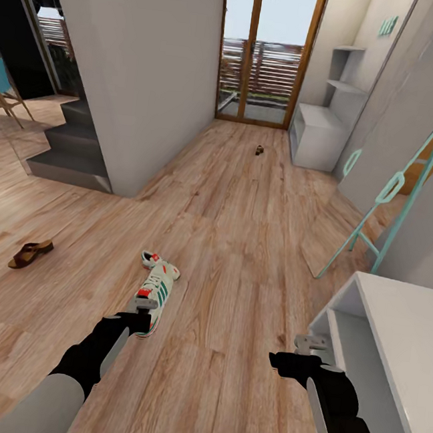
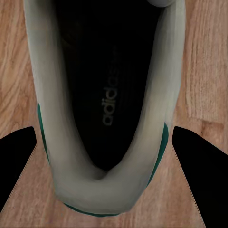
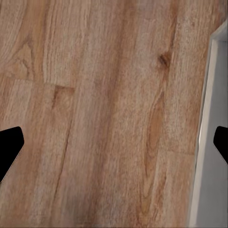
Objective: Pick up the two gym shoes and the two sandals from the corridor floor and place them onto the hallstand (shoe rack) in the corridor, making sure they are on the rack and not on the floor. Arrange them so the two gym shoes are next to each other and the two sandals are next to each other.
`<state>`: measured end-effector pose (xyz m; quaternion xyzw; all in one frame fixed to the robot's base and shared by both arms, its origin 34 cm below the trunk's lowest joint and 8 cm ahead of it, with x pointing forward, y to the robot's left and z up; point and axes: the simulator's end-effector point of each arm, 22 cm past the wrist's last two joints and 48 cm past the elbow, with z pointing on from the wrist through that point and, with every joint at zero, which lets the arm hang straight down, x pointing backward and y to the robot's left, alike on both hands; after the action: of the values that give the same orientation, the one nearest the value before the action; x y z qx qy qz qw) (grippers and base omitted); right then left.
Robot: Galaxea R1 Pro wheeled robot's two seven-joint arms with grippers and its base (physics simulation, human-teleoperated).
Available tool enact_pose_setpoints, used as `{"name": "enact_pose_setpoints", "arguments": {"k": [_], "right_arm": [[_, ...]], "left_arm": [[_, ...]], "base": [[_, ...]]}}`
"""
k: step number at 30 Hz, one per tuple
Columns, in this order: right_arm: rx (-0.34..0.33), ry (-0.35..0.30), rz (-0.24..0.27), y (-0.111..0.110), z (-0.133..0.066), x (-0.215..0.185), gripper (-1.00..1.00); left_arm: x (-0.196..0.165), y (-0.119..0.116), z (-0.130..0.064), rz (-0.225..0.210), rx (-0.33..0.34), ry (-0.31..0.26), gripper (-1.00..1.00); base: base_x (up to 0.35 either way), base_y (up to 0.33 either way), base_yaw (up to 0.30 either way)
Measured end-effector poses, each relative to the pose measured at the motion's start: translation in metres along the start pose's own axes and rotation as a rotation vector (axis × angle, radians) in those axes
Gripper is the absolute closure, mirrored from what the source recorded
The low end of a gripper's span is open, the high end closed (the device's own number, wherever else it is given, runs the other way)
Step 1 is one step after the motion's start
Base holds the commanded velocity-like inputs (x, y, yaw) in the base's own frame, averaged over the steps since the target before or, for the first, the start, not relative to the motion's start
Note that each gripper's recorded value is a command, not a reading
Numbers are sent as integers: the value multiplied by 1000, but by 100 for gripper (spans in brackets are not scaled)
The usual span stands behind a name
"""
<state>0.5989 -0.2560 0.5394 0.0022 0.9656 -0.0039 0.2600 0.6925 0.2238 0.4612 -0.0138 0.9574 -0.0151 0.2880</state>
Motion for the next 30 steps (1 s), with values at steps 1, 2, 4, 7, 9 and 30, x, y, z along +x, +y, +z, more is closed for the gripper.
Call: {"name": "enact_pose_setpoints", "arguments": {"k": [1, 2, 4, 7, 9, 30], "right_arm": [[0, 0, 0, 0, 0, 0, -100], [0, 0, 0, 0, 0, 0, -100], [0, 0, 0, 0, 0, 0, -100], [0, 0, 0, 0, 0, 0, -100], [0, 0, 0, 0, 0, 0, -100], [0, 0, 0, 0, 0, 0, -100]], "left_arm": [[0, 0, 0, 0, 0, 0, 100], [0, 0, 0, 0, 0, 0, 100], [0, 0, 0, 0, 0, 0, 100], [0, 0, 0, 0, 0, 0, 100], [0, 0, 0, 0, 0, 0, 100], [0, 0, 0, 0, 0, 0, 100]], "base": [[333, 0, 0], [334, 0, 0], [334, 0, 0], [334, 0, 0], [334, 0, 0], [334, 0, -119]]}}
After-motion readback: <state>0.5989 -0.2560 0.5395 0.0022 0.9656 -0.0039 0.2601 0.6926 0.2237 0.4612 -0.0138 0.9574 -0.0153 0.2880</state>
